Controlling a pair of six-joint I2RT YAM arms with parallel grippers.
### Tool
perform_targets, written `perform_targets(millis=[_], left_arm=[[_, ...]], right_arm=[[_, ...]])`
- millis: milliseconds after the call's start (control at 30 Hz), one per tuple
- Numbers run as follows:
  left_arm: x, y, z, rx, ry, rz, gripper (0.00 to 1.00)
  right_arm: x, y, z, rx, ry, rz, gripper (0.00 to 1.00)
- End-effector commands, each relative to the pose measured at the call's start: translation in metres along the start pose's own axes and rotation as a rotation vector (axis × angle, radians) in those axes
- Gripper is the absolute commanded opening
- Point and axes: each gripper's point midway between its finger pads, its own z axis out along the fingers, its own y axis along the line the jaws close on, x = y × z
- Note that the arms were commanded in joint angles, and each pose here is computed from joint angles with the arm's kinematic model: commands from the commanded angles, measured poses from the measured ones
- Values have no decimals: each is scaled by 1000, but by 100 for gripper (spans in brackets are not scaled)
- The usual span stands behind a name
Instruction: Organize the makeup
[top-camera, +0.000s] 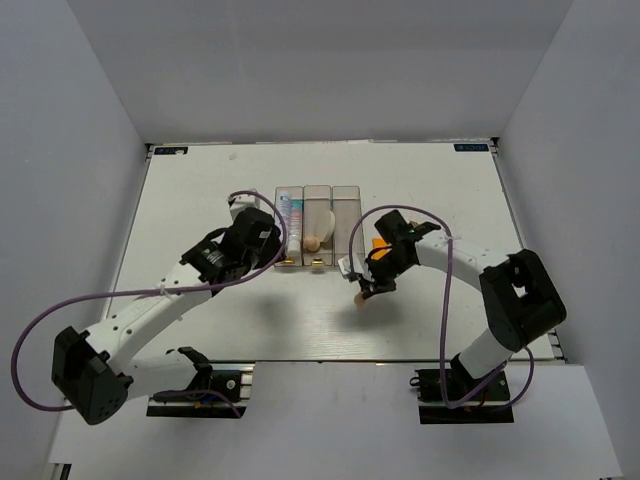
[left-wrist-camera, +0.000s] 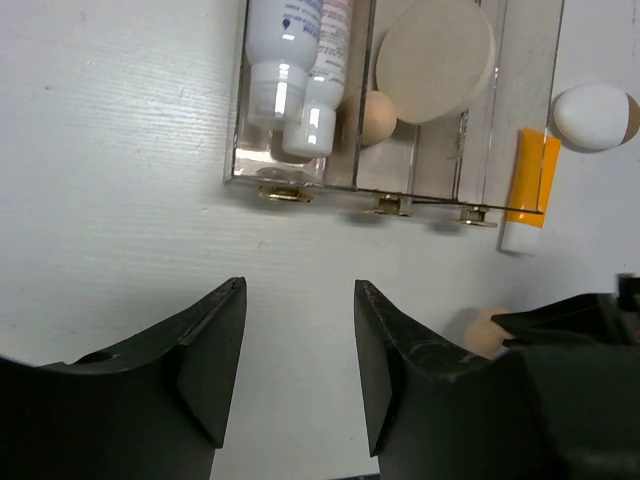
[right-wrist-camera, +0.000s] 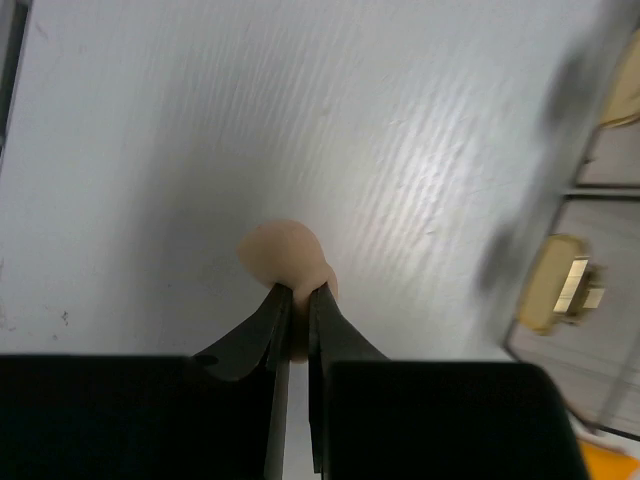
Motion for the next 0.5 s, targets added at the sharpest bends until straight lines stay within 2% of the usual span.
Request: perform_targets(millis=[0,33,200,333,467], left_arm=[[-2,3,-7,27,-44,-62,57],[-3,4,-9,30,-49,-66,57],[-1,5,-7,35,-56,-74,57],[0,5,-6,36,-53,-72,57],[3,4,-6,46,-49,-84,57]], right_arm=[[-63,-21,-33,64,-145,-70,6],[-82,-32,-42,89,-190,-65,6],[-121,-79,-57,221,-271,-27,6],[-128,-128,-59,381,-243,6,6],[-123,-160,-43,427,-201,34,10]])
